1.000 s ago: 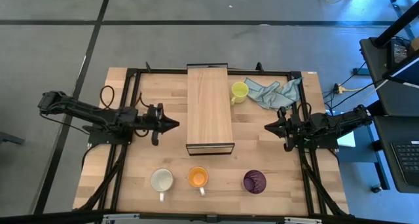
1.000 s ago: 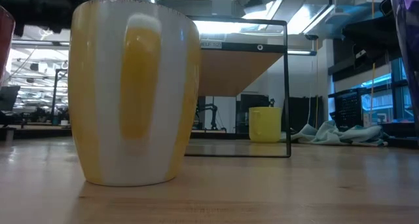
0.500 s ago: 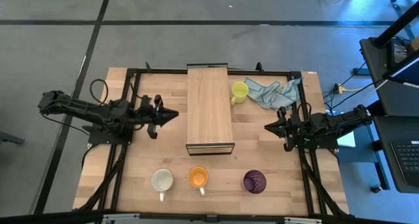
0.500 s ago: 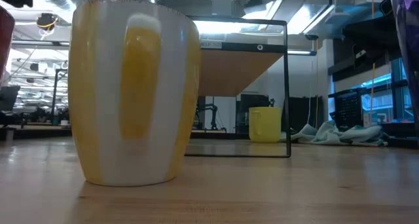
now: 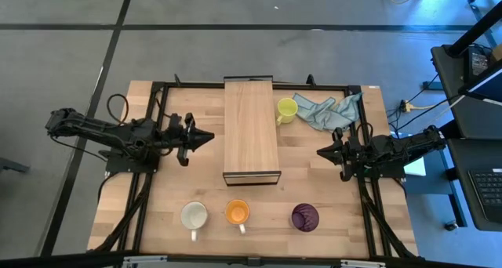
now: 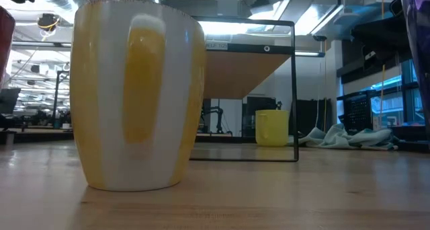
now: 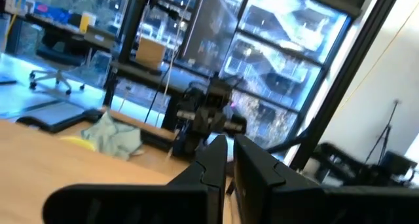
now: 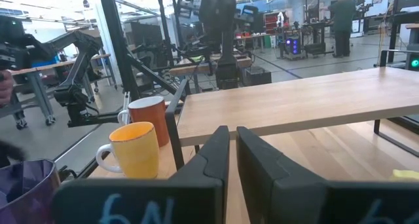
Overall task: Stack small to large cups/mugs on shelf
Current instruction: Put the orange mug on the shelf
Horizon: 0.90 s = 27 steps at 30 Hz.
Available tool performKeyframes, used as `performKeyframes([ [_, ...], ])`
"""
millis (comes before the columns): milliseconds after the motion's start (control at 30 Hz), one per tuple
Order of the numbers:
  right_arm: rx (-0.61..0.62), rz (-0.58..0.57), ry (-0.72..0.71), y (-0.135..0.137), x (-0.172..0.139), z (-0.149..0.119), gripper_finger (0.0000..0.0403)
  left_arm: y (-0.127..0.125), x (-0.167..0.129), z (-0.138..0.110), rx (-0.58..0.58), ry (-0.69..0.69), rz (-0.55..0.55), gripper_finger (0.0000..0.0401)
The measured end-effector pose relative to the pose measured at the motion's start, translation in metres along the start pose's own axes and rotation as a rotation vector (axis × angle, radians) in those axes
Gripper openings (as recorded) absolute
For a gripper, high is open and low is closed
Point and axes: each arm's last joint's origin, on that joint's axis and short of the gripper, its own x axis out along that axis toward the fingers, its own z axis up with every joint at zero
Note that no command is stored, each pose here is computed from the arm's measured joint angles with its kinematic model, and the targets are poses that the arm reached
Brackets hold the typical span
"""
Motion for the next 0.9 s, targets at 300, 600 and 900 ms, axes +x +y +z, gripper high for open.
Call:
performKeyframes([
  [300, 0.001, 0.0, 0.0, 0.0, 0.0, 0.0, 0.0032, 0.014, -0.01, -0.04, 0.226, 0.456, 0.036, 0.0023],
  [600, 0.001, 0.0, 0.0, 0.0, 0.0, 0.0, 0.0032, 0.017, -0.016, -0.05, 0.233, 0.603, -0.019, 0.0023],
  [900, 0.0, 0.0, 0.0, 0.0, 0.0, 0.0, 0.0032, 0.019, -0.015, -0.049, 0.259, 0.566, 0.077, 0.0023],
])
